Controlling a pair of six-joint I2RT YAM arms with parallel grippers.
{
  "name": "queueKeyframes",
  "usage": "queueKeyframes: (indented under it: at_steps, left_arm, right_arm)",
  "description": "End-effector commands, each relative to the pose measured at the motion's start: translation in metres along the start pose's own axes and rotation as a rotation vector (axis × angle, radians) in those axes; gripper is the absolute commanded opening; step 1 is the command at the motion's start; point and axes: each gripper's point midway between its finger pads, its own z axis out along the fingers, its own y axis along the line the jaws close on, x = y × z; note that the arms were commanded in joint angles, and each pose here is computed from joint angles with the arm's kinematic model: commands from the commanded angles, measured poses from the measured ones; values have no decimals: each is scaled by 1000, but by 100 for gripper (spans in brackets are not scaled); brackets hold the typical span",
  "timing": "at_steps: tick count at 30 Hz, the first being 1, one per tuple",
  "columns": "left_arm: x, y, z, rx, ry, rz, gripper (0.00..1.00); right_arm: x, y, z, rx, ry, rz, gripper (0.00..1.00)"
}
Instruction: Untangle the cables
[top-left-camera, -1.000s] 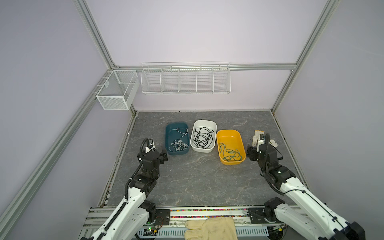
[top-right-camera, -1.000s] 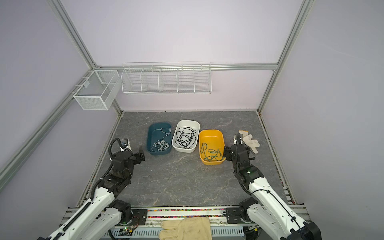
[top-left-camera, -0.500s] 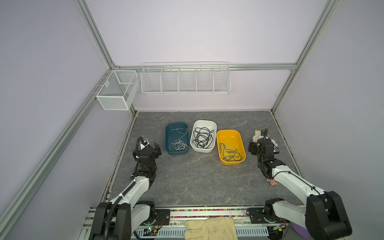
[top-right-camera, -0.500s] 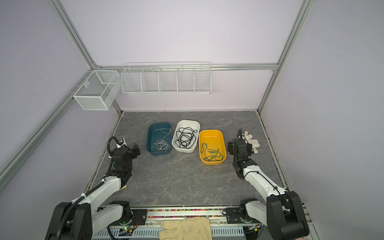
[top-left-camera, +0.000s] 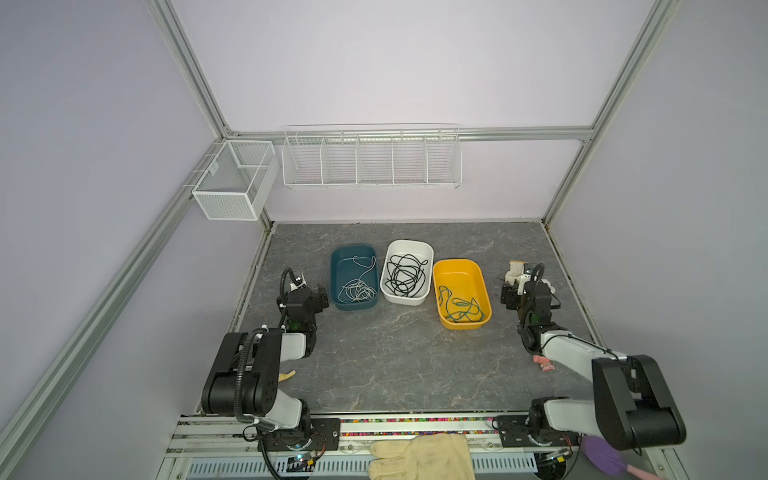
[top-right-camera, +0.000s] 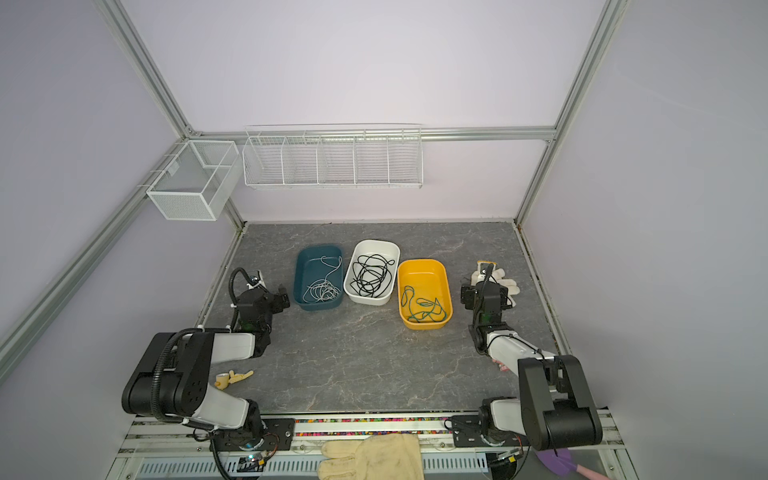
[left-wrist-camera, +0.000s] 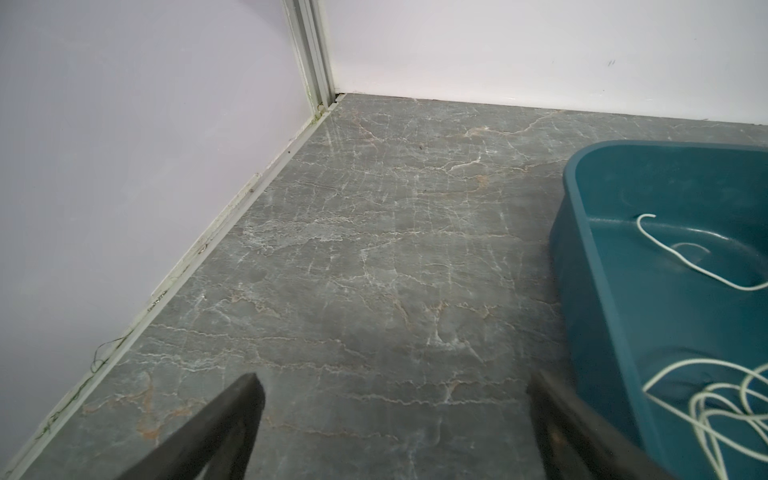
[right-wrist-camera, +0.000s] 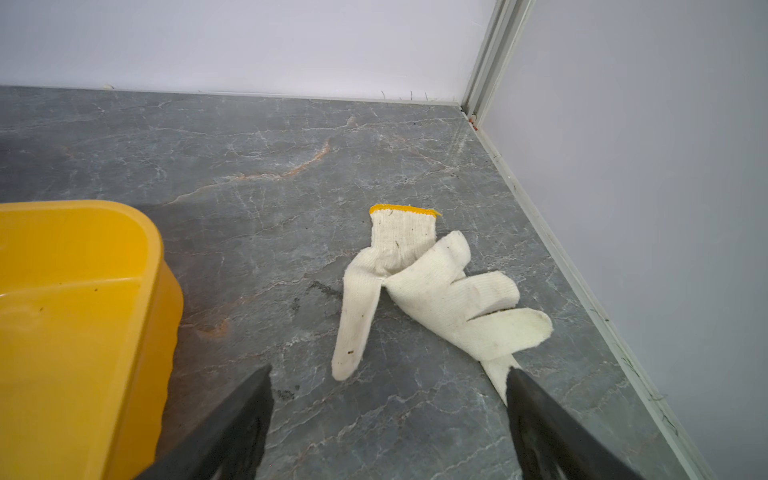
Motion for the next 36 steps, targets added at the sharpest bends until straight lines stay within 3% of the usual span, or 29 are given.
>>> queueKeyframes:
  at_steps: [1, 10, 36]
  left_arm:
    - [-27, 9, 3, -43, -93, -60, 99]
    - [-28, 10, 2, -48, -132, -61, 99]
    - [-29, 10, 2, -49, -134, -62, 99]
  right_arm:
    - [-10, 11, 7, -59, -83, -36, 89]
    - [4, 7, 26, -81, -21, 16, 89]
    - [4, 6, 26, -83, -21, 19, 89]
